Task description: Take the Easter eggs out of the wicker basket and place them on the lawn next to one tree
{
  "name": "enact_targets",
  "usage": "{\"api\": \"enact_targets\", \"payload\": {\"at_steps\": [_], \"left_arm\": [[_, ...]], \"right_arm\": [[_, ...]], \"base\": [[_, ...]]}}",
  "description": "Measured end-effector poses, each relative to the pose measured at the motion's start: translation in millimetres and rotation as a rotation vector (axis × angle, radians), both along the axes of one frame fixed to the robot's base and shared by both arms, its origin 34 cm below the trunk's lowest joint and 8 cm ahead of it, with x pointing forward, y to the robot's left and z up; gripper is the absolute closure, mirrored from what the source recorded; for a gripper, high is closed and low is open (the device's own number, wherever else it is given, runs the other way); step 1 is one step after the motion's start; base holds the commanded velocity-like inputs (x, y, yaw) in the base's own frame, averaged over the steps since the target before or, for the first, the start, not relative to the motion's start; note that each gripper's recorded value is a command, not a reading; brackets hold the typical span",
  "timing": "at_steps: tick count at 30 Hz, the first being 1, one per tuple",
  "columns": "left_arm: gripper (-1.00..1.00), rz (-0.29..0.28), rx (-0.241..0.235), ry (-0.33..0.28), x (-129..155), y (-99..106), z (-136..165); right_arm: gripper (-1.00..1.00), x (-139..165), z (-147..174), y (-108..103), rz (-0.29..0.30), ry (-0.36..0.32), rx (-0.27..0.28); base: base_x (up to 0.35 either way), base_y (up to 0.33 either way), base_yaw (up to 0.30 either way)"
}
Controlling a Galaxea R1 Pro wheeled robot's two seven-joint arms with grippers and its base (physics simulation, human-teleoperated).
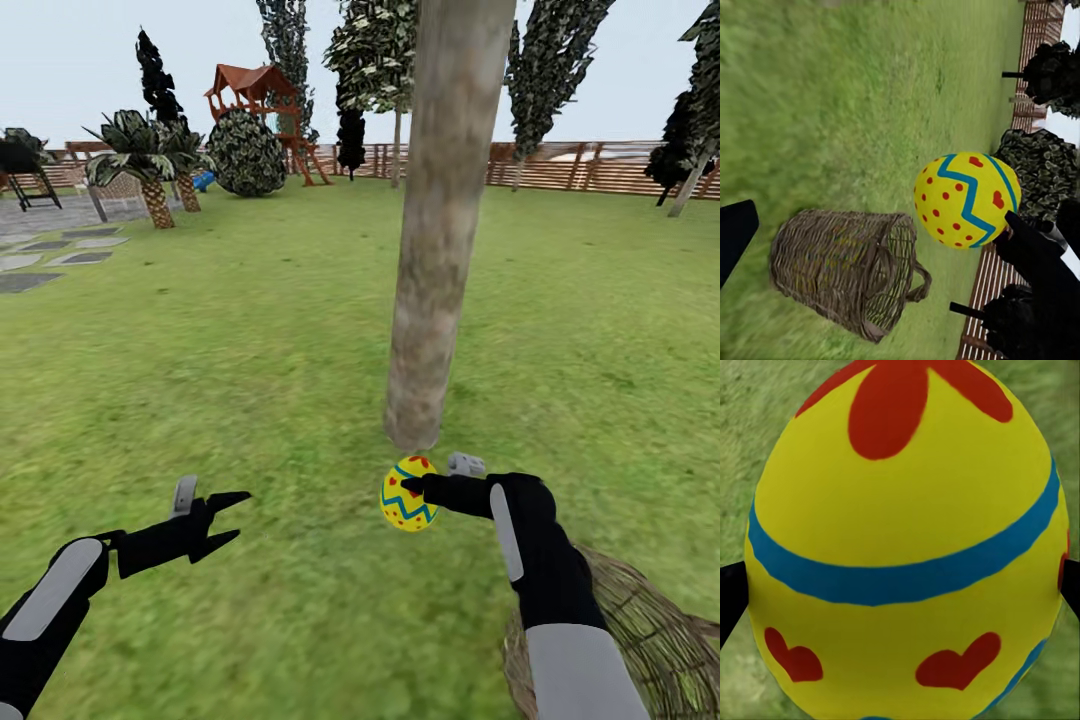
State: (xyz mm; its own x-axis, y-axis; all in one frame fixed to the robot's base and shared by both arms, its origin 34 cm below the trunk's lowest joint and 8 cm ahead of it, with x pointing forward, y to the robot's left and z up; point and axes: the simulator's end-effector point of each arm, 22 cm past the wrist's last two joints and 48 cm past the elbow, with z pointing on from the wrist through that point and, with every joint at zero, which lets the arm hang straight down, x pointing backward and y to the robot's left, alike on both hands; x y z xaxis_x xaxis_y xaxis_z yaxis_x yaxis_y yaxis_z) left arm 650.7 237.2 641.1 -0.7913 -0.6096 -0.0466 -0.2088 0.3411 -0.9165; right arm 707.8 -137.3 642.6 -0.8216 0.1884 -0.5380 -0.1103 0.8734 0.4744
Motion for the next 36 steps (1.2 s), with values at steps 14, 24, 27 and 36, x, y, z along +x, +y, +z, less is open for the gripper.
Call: {"api": "enact_targets", "payload": {"at_steps": [14, 24, 27, 36], "left_arm": [[-1.0, 0.025, 0.148, 0.016, 0, 8, -33], [-1.0, 0.025, 0.147, 0.009, 0, 7, -30], [-1.0, 0.024, 0.147, 0.009, 0, 7, -30], [-1.0, 0.024, 0.147, 0.009, 0, 6, -30]], "right_arm": [[1.0, 1, -3, -16, -0.042, 0.008, -0.063], [1.0, -4, -17, -22, -0.063, 0.047, -0.111], [1.0, -5, -21, -26, -0.077, 0.059, -0.135], [1.0, 0, -38, -39, -0.148, 0.058, -0.228]], "base": [[0.22, 0.135, 0.01], [0.025, 0.299, -0.189], [0.223, 0.238, -0.117], [0.251, 0.214, -0.005]]}}
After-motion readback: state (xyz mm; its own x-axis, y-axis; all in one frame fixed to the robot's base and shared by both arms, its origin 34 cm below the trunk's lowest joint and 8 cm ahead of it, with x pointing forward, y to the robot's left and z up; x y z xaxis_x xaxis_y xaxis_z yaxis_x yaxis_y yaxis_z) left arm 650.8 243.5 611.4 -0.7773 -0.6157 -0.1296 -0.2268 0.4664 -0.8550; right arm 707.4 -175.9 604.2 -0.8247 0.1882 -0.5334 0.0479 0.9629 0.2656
